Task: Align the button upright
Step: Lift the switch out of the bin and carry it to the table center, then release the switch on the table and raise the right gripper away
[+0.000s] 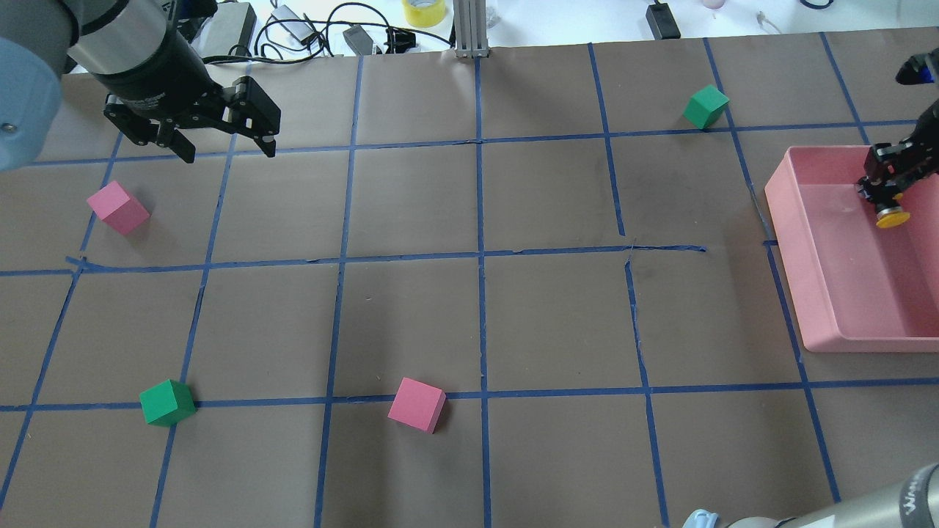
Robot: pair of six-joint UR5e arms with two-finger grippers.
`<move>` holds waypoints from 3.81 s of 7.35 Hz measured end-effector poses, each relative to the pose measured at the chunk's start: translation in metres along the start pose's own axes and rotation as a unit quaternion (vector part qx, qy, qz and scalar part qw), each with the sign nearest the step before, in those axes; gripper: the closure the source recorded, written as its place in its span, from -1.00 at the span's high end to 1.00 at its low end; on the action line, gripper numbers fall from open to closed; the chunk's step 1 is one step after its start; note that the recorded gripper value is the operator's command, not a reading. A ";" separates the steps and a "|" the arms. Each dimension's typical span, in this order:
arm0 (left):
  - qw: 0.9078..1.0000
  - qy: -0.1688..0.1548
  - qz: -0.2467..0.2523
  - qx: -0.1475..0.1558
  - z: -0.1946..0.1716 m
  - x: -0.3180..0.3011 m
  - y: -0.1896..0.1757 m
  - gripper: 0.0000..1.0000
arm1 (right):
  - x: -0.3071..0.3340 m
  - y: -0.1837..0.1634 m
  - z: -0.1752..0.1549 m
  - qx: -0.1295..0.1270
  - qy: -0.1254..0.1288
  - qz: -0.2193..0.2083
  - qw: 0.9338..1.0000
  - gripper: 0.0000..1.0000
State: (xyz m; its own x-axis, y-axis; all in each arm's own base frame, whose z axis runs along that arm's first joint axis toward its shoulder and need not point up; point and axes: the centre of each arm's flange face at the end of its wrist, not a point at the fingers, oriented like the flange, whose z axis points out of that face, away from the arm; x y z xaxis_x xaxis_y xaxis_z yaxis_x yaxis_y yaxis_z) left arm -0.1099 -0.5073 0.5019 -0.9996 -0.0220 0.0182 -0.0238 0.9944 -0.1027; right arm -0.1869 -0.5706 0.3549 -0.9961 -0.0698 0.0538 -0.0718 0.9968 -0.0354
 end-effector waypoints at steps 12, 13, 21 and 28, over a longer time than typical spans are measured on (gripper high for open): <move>1.000 0.000 0.000 -0.006 0.006 0.000 0.001 1.00 | -0.565 -0.027 0.068 0.022 -0.052 0.036 0.998 -1.00; 1.000 0.000 0.001 -0.006 0.006 0.001 0.001 1.00 | -0.572 -0.024 0.078 0.021 -0.047 0.033 0.998 -1.00; 1.000 0.000 0.002 -0.001 -0.002 0.002 0.010 1.00 | -0.576 -0.015 0.114 0.015 -0.043 0.035 0.998 -0.09; 0.999 0.007 -0.021 -0.023 0.015 0.007 0.026 1.00 | -0.564 -0.022 0.076 0.048 -0.048 0.028 0.997 1.00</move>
State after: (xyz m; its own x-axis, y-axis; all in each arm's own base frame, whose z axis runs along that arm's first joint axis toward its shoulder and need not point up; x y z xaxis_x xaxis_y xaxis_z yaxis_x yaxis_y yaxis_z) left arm -0.1179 -0.4835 0.4850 -0.9974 -0.0636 0.0351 -0.0655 0.9963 -0.0556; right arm 0.3727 -0.5558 0.2499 -0.9987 -0.0219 -0.0457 -0.0158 0.9913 -0.1309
